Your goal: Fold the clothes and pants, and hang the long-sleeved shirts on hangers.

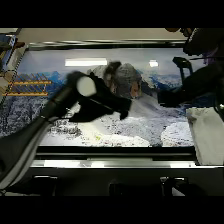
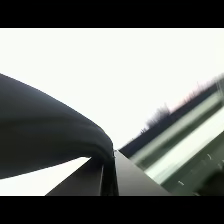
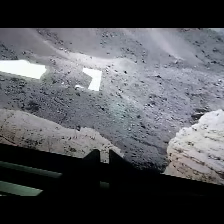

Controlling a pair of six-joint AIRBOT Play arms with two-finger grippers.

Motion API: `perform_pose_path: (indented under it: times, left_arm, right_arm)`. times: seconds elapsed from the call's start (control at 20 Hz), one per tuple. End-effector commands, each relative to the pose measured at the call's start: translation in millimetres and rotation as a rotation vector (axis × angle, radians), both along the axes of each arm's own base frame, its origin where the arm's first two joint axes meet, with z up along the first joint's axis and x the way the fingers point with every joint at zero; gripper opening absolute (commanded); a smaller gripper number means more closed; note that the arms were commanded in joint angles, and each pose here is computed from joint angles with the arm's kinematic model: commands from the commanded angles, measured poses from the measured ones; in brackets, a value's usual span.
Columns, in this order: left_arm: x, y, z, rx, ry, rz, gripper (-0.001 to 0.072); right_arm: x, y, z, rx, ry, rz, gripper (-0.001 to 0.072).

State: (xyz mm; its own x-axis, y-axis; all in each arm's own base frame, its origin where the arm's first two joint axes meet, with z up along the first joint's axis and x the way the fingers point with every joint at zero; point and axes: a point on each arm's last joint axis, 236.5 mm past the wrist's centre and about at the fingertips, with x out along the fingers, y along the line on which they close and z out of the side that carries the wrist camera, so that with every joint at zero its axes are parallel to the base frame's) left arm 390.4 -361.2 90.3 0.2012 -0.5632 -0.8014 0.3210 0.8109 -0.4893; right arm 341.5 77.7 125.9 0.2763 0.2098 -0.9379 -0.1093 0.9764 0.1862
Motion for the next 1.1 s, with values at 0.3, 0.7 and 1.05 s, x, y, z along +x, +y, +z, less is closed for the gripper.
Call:
perform_pose_path:
  times: [0.3,0.7,1.05]
  left_arm:
    - [-84.4,-115.8,-106.5,-0.074,0.324,-0.126,0.0247]
    - [19.3,78.1,55.3,-0.074,-0.002,0.061,0.0606]
    - [39.6,266.8,152.1,-0.050,-0.213,0.440,0.0605]
  right_arm:
    - [-52.7,-43.7,79.8,-0.120,-0.230,-0.081,0.0113]
    - [24.9,-17.7,147.1,0.260,-0.555,-0.387,0.0416]
    - [17.0,-51.3,21.2,0.433,0.018,-0.217,0.0492]
